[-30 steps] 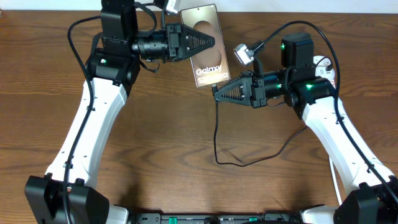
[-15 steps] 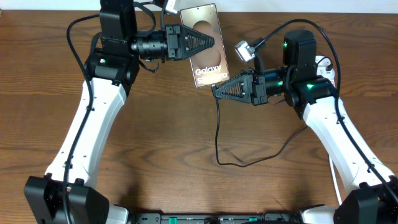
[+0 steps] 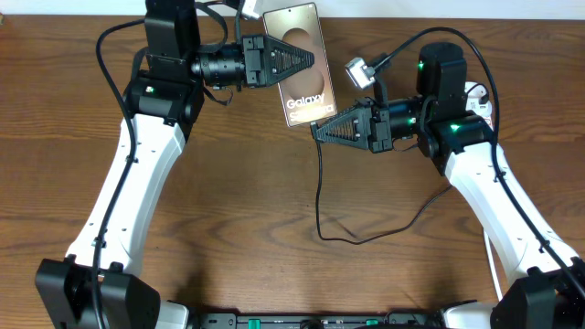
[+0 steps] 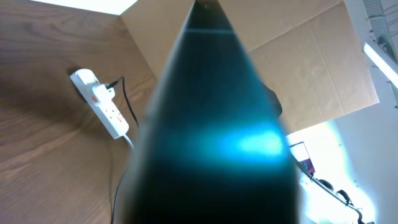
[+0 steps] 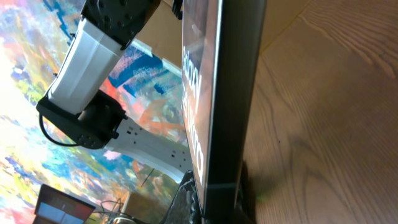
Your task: Plug charger to phone and switch on socket
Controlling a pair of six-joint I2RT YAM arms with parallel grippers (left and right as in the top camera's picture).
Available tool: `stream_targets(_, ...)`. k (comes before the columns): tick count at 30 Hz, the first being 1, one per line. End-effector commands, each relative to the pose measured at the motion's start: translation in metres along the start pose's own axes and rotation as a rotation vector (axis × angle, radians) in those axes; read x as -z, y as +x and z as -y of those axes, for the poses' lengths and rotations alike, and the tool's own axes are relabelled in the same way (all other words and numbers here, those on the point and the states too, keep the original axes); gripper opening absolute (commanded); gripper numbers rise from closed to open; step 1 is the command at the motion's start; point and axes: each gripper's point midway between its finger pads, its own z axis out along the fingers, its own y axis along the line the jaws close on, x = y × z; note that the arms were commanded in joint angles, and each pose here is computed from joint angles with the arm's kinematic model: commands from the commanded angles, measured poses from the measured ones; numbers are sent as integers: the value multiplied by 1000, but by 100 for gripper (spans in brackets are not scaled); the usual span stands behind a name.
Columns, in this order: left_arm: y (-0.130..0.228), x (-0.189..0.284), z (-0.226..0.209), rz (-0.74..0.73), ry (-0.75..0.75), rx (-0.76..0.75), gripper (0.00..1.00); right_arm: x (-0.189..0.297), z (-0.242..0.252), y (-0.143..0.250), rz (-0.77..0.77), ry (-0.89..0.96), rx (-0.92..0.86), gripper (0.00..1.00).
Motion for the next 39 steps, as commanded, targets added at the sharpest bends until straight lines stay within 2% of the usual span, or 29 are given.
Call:
stream_targets(1, 25, -14, 29, -121, 115, -33, 7, 2, 1, -14, 38, 65, 49, 1)
stream_targets(21, 25, -14, 29, -121, 114, -33, 7, 2, 1, -17, 45, 74, 74, 2)
stream_targets(27, 24, -14, 28, -115, 109, -34, 7, 2, 1, -17, 45, 73, 74, 14)
stream_targets(31, 23, -14, 29, -114, 110, -40, 7, 2, 1, -17, 45, 72, 74, 17)
stream_targets(39, 23, -14, 29, -113, 110, -42, 7, 2, 0, -17, 42, 67, 74, 34)
